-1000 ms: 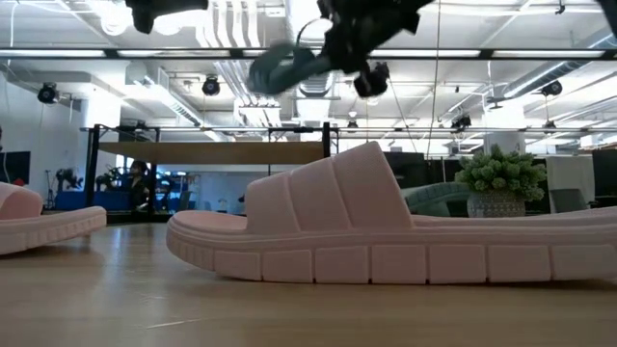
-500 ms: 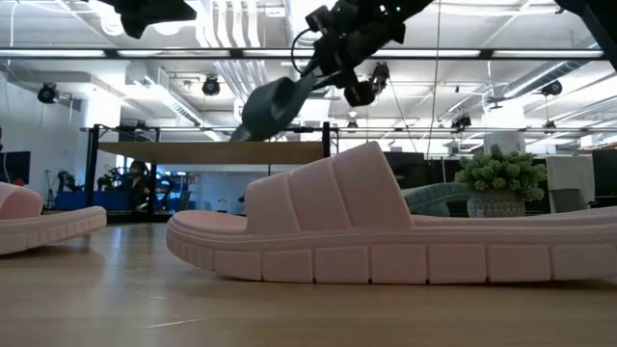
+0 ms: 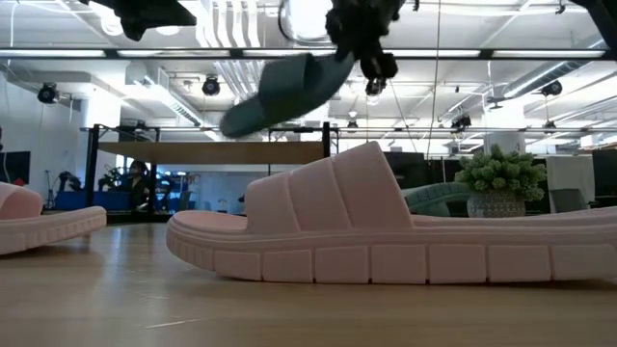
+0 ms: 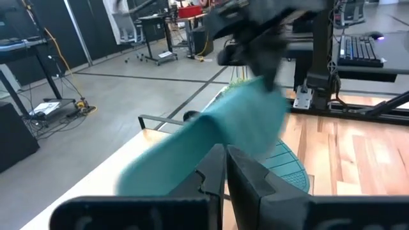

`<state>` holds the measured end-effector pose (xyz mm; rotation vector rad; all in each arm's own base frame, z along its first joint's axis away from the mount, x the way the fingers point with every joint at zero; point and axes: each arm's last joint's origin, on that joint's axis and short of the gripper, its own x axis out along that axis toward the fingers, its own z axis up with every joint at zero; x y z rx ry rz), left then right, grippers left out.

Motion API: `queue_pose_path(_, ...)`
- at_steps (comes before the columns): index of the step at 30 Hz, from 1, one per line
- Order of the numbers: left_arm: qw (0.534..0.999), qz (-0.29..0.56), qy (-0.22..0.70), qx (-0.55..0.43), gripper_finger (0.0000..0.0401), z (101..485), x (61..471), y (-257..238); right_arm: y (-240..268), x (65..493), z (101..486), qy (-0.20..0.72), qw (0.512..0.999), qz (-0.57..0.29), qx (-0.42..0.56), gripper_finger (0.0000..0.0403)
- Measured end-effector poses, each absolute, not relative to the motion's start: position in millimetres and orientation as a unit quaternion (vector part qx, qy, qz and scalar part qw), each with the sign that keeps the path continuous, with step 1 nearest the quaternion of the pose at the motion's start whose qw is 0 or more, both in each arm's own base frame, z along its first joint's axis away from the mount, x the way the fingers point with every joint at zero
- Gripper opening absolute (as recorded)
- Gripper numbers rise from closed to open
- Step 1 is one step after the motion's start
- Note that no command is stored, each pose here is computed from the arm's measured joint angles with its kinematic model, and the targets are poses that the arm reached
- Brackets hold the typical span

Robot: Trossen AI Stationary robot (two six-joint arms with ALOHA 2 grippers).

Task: Pick and place slides into the shelf
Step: Put the bottom blue slide on the shelf

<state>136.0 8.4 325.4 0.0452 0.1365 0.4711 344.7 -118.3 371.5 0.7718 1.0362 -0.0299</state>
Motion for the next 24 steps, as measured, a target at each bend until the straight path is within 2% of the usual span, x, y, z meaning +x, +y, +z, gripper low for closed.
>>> queue_pose_path(5, 0.969, 0.233, 0.073, 0.024, 0.0002, 324.1, 138.6, 8.3, -87.8, 337.9, 382.9, 0.489, 0.81, 0.113, 0.301, 0.0037)
queue_pose_path(9, 0.969, 0.233, 0.08, 0.026, 0.0002, 322.2, 142.1, 8.1, -74.8, 336.2, 385.6, 0.496, 0.803, 0.137, 0.299, 0.0037)
queue_pose_path(13, 0.968, 0.233, 0.089, 0.028, 0.0002, 320.0, 146.0, 8.0, -70.9, 335.2, 368.1, 0.551, 0.757, 0.126, 0.328, 0.0047)
queue_pose_path(17, 0.968, 0.233, 0.094, 0.022, 0.0002, 318.1, 149.3, 7.9, -61.6, 334.9, 336.7, 0.638, 0.688, 0.11, 0.329, 0.0053)
queue_pose_path(21, 0.967, 0.234, 0.096, 0.007, 0.0002, 316.5, 152.0, 7.7, -53.4, 338.8, 312.5, 0.661, 0.671, 0.108, 0.319, 0.0053)
queue_pose_path(24, 0.967, 0.234, 0.098, 0.007, 0.0002, 315.9, 153.2, 7.6, -51.6, 336.5, 300.5, 0.689, 0.664, 0.053, 0.286, 0.0064)
